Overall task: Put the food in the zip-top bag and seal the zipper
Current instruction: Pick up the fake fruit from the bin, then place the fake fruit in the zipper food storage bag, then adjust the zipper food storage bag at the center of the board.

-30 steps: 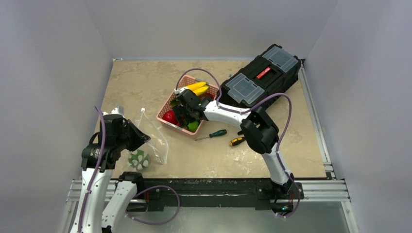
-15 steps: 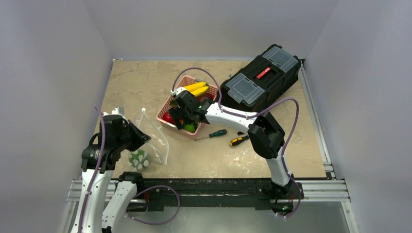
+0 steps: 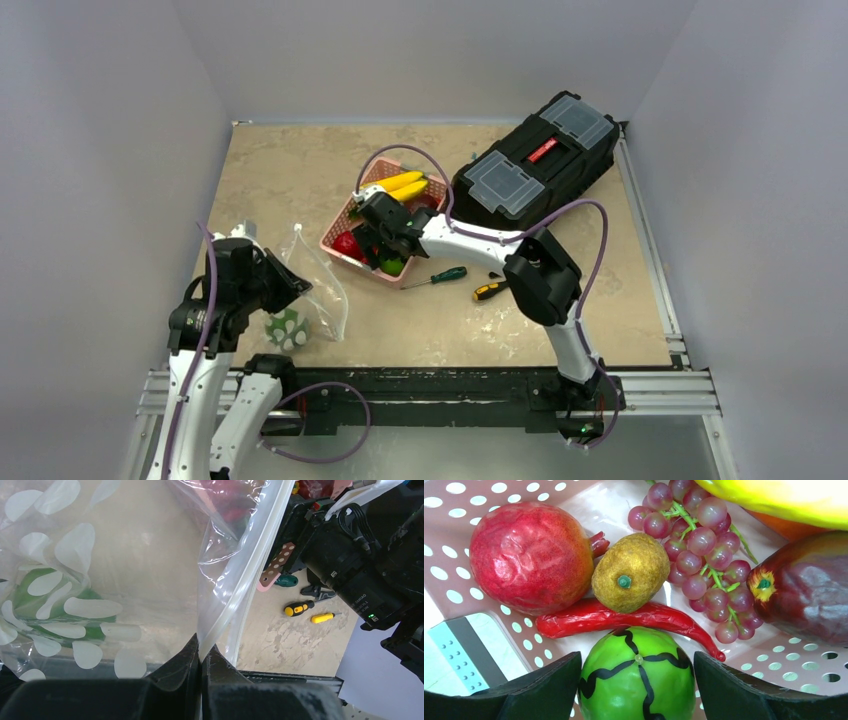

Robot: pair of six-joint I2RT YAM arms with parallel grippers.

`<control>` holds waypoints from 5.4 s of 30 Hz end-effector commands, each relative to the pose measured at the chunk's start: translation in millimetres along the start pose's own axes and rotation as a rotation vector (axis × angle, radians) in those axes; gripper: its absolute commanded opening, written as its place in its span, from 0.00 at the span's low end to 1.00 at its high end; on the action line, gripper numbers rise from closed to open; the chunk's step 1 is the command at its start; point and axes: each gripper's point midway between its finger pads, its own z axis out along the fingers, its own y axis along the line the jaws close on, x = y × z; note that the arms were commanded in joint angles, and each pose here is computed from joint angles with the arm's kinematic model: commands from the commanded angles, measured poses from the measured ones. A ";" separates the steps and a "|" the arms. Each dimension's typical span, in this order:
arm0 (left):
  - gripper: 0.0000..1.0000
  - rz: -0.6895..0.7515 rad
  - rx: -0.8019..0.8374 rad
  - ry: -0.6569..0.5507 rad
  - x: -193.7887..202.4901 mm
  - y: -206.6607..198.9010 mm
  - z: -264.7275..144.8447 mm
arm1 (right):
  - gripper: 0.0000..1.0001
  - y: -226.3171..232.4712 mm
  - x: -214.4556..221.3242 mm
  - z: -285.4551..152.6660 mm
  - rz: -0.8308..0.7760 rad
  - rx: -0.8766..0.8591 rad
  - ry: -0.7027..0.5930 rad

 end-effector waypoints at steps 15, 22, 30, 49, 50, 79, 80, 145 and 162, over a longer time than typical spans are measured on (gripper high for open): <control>0.00 -0.017 0.056 0.052 10.3 -6.4 11.8 | 0.20 12.7 -41.4 -28.8 0.017 -0.069 -0.142; 0.00 0.000 0.095 0.055 5.5 -17.4 12.1 | 0.05 15.5 -88.2 -81.9 0.067 -0.144 -0.340; 0.00 0.036 0.148 0.027 -3.1 -31.4 1.3 | 0.00 40.6 -120.6 -169.7 0.096 -0.415 -0.556; 0.00 0.066 0.281 0.078 8.8 -52.1 -16.2 | 0.00 137.8 -97.5 -223.3 0.067 -0.914 -0.658; 0.00 0.067 0.285 0.078 9.2 -52.8 -17.6 | 0.00 136.3 -96.6 -216.0 0.066 -0.882 -0.653; 0.00 0.055 0.315 0.049 8.5 -56.4 -27.9 | 0.41 132.2 -95.4 -200.6 0.163 -0.765 -0.591; 0.00 0.053 0.312 0.037 7.5 -55.6 -28.9 | 0.40 131.3 -93.6 -201.5 0.163 -0.766 -0.591; 0.00 0.118 0.396 0.083 15.1 -66.2 -27.8 | 0.76 66.6 -32.9 -186.5 0.192 -0.488 -0.523; 0.00 0.019 0.302 -0.109 -9.1 -56.4 -69.2 | 0.02 96.3 -88.7 -248.8 0.153 -0.613 -0.612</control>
